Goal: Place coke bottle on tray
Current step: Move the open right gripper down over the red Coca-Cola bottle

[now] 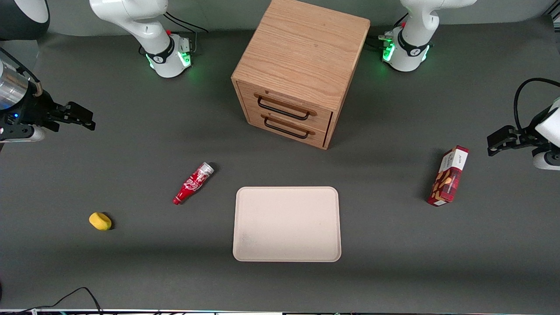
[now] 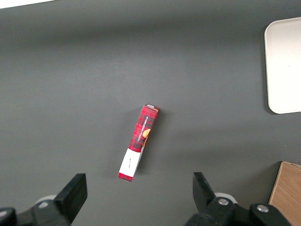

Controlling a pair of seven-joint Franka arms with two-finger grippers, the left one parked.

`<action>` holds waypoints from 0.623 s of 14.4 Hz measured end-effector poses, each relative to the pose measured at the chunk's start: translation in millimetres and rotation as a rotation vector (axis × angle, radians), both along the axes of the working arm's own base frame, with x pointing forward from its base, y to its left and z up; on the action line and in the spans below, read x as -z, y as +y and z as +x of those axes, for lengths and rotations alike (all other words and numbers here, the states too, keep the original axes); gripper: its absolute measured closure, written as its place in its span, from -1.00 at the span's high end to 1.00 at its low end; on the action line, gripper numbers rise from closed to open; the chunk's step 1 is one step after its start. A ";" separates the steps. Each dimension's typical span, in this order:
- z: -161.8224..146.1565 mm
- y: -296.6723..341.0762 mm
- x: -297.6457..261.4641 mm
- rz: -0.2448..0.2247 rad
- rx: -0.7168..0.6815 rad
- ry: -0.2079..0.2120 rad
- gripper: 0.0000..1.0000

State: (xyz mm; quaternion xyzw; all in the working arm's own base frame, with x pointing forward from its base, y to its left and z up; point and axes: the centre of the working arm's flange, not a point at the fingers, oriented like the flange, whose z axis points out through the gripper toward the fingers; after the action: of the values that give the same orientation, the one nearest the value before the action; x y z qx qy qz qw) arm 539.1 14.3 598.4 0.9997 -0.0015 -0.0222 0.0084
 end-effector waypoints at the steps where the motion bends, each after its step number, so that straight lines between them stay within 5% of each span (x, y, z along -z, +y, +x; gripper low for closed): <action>1: 0.2 0.0 0.4 0.000 0.000 0.001 1.00; 9: 18.5 53.3 28.5 0.043 0.149 0.021 1.00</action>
State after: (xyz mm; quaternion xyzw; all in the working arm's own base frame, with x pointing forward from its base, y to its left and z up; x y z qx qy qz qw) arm 557.5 67.6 569.9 0.9965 -0.0752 -0.0331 -0.0146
